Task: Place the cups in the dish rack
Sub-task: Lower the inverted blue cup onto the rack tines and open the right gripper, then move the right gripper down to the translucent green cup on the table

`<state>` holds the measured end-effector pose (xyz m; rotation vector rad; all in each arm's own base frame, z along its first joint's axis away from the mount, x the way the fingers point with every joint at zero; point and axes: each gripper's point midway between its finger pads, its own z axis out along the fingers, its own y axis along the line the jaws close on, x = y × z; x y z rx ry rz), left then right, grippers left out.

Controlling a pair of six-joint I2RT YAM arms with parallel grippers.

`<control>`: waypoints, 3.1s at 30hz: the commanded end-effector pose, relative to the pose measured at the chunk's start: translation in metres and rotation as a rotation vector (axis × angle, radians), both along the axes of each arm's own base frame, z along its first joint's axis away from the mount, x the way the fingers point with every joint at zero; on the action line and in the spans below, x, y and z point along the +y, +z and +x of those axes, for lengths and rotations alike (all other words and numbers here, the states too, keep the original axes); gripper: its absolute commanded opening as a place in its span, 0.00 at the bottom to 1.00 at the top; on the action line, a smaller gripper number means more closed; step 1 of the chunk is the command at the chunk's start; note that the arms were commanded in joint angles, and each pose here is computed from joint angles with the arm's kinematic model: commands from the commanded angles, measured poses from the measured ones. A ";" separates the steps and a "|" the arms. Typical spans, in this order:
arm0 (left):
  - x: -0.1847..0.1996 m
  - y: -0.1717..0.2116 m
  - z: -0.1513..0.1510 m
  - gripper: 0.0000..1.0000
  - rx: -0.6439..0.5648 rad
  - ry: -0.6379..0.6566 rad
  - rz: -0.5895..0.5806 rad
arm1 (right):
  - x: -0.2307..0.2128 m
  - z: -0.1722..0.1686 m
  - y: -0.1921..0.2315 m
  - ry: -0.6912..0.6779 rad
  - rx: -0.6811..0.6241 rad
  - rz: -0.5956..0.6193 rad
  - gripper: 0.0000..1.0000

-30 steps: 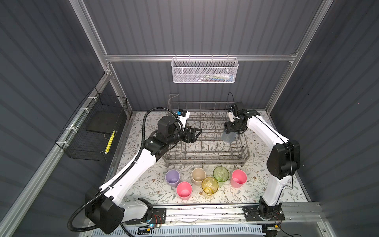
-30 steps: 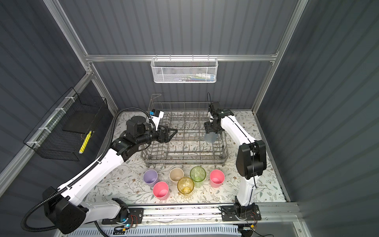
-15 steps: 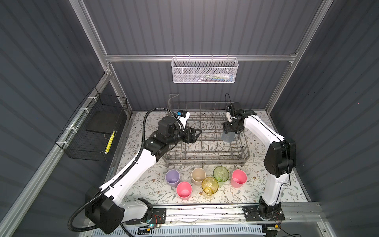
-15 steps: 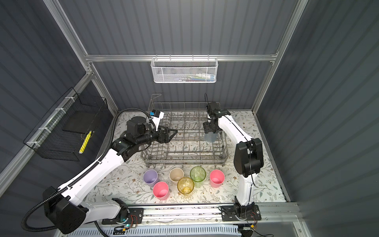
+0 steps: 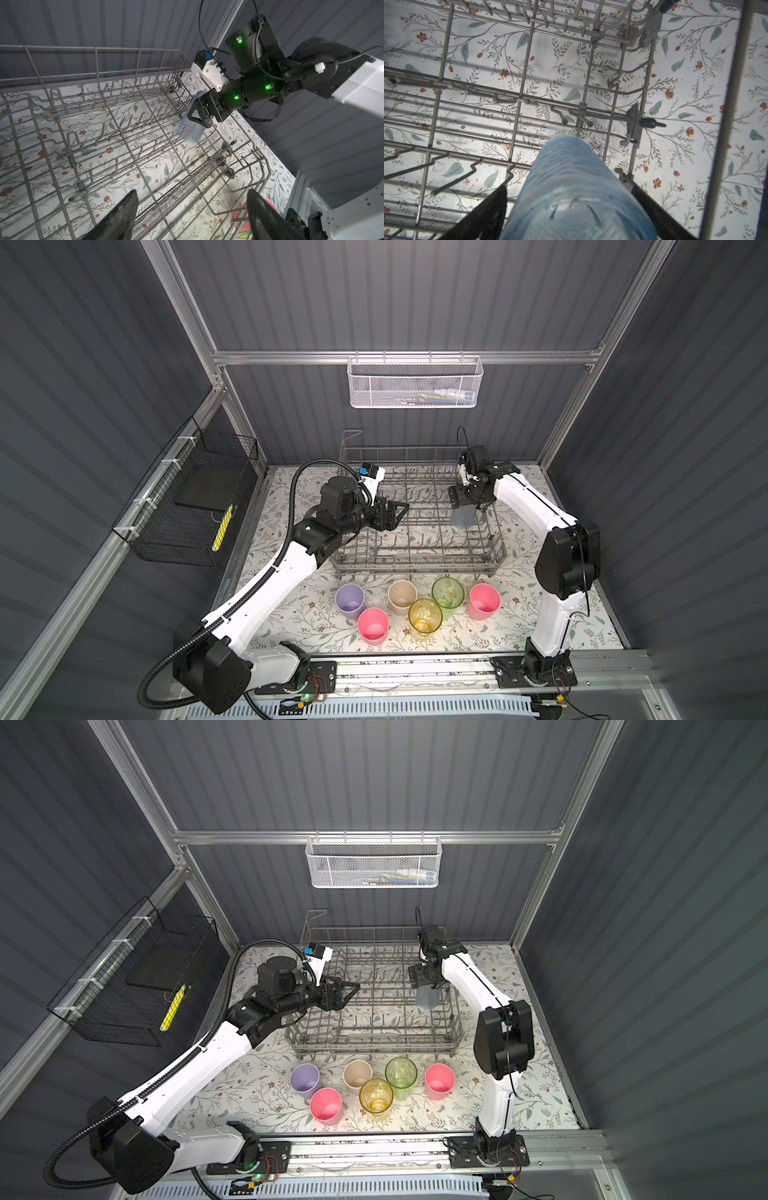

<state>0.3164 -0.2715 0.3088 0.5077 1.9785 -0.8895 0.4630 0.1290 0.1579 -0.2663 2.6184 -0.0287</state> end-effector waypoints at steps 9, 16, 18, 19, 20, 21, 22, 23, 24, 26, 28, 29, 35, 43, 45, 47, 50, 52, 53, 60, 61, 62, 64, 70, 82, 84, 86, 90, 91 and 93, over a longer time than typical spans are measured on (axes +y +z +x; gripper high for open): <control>0.004 0.000 0.000 0.83 -0.019 0.005 0.005 | -0.011 -0.008 0.100 -0.033 -0.321 0.056 0.95; 0.009 0.000 -0.004 0.82 -0.019 0.008 0.043 | -0.012 -0.046 0.154 0.005 -0.464 0.162 0.95; 0.014 0.000 -0.009 0.82 -0.018 0.005 0.071 | -0.008 -0.064 0.162 0.040 -0.487 0.218 0.95; 0.015 0.000 -0.012 0.81 -0.015 -0.002 0.078 | -0.004 -0.073 0.164 0.062 -0.489 0.246 0.95; 0.017 -0.001 -0.015 0.81 -0.009 -0.005 0.087 | -0.002 -0.083 0.166 0.080 -0.489 0.273 0.95; 0.018 -0.001 -0.019 0.81 -0.001 -0.010 0.092 | 0.001 -0.094 0.166 0.105 -0.488 0.303 0.95; 0.019 -0.001 -0.022 0.80 0.006 -0.020 0.095 | 0.002 -0.104 0.168 0.118 -0.493 0.320 0.95; 0.018 -0.002 -0.026 0.80 0.016 -0.035 0.095 | 0.001 -0.114 0.169 0.124 -0.498 0.329 0.95; 0.017 -0.004 -0.031 0.79 0.032 -0.055 0.095 | -0.001 -0.124 0.169 0.126 -0.498 0.337 0.95; 0.014 -0.007 -0.042 0.79 0.053 -0.112 0.095 | -0.003 -0.145 0.172 0.147 -0.502 0.356 0.95; 0.017 -0.013 -0.043 0.79 0.061 -0.108 0.124 | -0.001 -0.165 0.170 0.175 -0.483 0.370 0.94; 0.019 -0.015 -0.041 0.79 0.060 -0.092 0.141 | 0.000 -0.174 0.167 0.189 -0.467 0.369 0.94; 0.018 -0.010 -0.017 0.79 0.030 -0.017 0.132 | 0.005 -0.224 0.132 0.196 -0.300 0.316 0.89; -0.003 0.002 0.013 0.78 0.000 -0.001 0.063 | 0.012 -0.268 0.085 0.157 -0.154 0.362 0.76; -0.006 0.003 0.016 0.78 -0.003 -0.005 0.054 | 0.016 -0.274 0.072 0.155 -0.119 0.364 0.73; -0.007 0.004 0.018 0.78 -0.006 -0.003 0.047 | 0.023 -0.279 0.061 0.156 -0.091 0.367 0.70; -0.007 0.005 0.018 0.78 -0.009 -0.001 0.039 | 0.032 -0.283 0.051 0.176 -0.051 0.359 0.65; -0.007 0.004 0.017 0.78 -0.008 0.000 0.037 | 0.037 -0.283 0.044 0.183 -0.031 0.344 0.61; -0.006 0.004 0.016 0.78 -0.007 0.003 0.035 | 0.040 -0.284 0.039 0.188 -0.017 0.340 0.59; -0.003 0.006 0.012 0.78 -0.010 0.007 0.034 | 0.053 -0.288 0.011 0.209 0.051 0.316 0.50; -0.002 0.005 0.012 0.78 -0.010 0.009 0.035 | 0.054 -0.288 0.009 0.209 0.060 0.319 0.47; -0.002 0.006 0.012 0.78 -0.010 0.007 0.035 | 0.056 -0.289 0.007 0.212 0.065 0.321 0.45; -0.002 0.005 0.012 0.78 -0.011 0.007 0.035 | 0.056 -0.288 0.002 0.205 0.070 0.314 0.43; -0.003 0.003 0.012 0.78 -0.008 0.005 0.037 | 0.059 -0.287 -0.008 0.201 0.082 0.290 0.39; -0.003 0.000 0.012 0.78 0.001 0.004 0.033 | 0.057 -0.285 -0.023 0.170 0.087 0.247 0.34; -0.004 -0.001 0.012 0.78 0.002 0.001 0.032 | 0.056 -0.284 -0.025 0.164 0.090 0.236 0.32; -0.004 -0.001 0.011 0.78 0.002 0.000 0.032 | 0.055 -0.283 -0.027 0.155 0.089 0.225 0.31; -0.004 -0.001 0.012 0.78 0.003 0.000 0.032 | 0.055 -0.281 -0.031 0.152 0.094 0.210 0.27; -0.004 -0.001 0.011 0.78 0.003 0.001 0.031 | 0.056 -0.281 -0.031 0.153 0.096 0.209 0.26; -0.004 0.000 0.011 0.78 0.000 0.000 0.030 | 0.056 -0.280 -0.031 0.152 0.095 0.201 0.23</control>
